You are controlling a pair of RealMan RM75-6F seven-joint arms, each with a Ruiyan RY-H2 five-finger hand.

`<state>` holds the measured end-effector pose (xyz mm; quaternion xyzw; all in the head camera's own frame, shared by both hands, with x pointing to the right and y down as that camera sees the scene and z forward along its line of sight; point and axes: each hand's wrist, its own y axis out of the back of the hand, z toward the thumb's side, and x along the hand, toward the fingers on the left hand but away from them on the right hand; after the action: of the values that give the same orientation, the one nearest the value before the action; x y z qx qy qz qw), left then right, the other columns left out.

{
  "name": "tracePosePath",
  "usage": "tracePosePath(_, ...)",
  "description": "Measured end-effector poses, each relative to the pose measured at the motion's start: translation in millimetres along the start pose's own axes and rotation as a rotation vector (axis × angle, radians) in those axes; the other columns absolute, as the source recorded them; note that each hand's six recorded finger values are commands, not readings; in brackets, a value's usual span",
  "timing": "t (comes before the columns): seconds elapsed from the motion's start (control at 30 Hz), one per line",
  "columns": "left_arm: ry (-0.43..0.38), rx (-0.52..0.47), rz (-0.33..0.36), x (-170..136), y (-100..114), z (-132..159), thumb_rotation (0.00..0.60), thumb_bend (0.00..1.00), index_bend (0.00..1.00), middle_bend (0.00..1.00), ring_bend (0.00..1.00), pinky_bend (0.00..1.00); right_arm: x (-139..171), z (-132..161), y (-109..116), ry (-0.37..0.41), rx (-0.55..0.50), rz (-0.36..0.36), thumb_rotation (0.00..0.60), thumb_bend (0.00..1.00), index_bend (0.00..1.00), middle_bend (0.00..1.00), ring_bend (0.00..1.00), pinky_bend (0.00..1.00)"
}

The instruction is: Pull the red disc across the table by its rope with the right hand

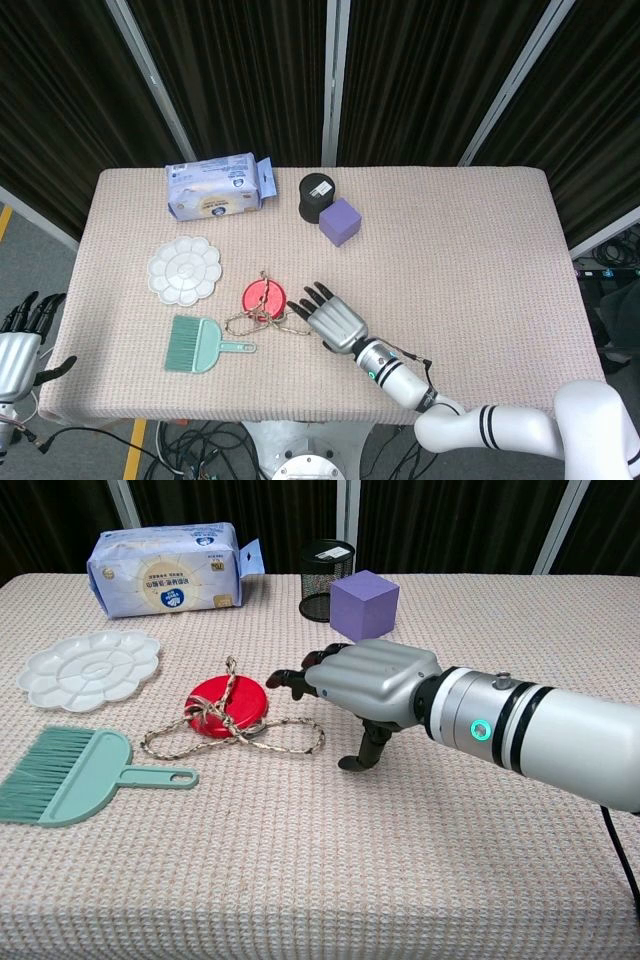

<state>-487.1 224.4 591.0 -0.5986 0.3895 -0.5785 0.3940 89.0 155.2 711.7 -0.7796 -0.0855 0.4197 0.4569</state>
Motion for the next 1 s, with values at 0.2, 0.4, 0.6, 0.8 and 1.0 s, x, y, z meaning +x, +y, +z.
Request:
tracePosePath(0.2, 0.011, -0.006, -0.005, -1.0, -2.4, -4.5, 0.6, 0.14, 0.07, 0.12, 0.01, 0.15, -1.6, 2.9, -6.4, 0.002, 0.002, -0.001, 0.6, 0.18, 0.14, 0.23, 0.0, 0.0)
tracePosePath(0.4, 0.02, -0.014, -0.005, -1.6, -3.8, -7.4, 0.6, 0.14, 0.07, 0.12, 0.01, 0.15, -5.1, 6.0, -7.9, 0.008, -0.003, -0.021, 0.6, 0.21, 0.22, 0.29, 0.0, 0.0)
tracePosePath(0.6, 0.028, -0.018, -0.009, -0.9, -4.8, -10.7, 0.6, 0.14, 0.07, 0.12, 0.01, 0.15, -8.4, 8.8, -10.0, 0.02, -0.006, -0.048, 0.6, 0.25, 0.26, 0.32, 0.02, 0.0)
tracePosePath(0.8, 0.039, -0.022, -0.015, -3.7, -7.7, -14.2, 0.6, 0.14, 0.07, 0.12, 0.01, 0.15, -13.0, 8.0, -12.3, 0.016, 0.002, -0.055, 0.6, 0.27, 0.3, 0.35, 0.04, 0.0)
tracePosePath(1.0, 0.045, -0.025, -0.02, -1.9, -9.4, -16.7, 0.6, 0.14, 0.07, 0.12, 0.01, 0.15, -15.1, 5.8, -13.4, 0.005, 0.008, -0.068, 0.6, 0.3, 0.36, 0.4, 0.08, 0.0)
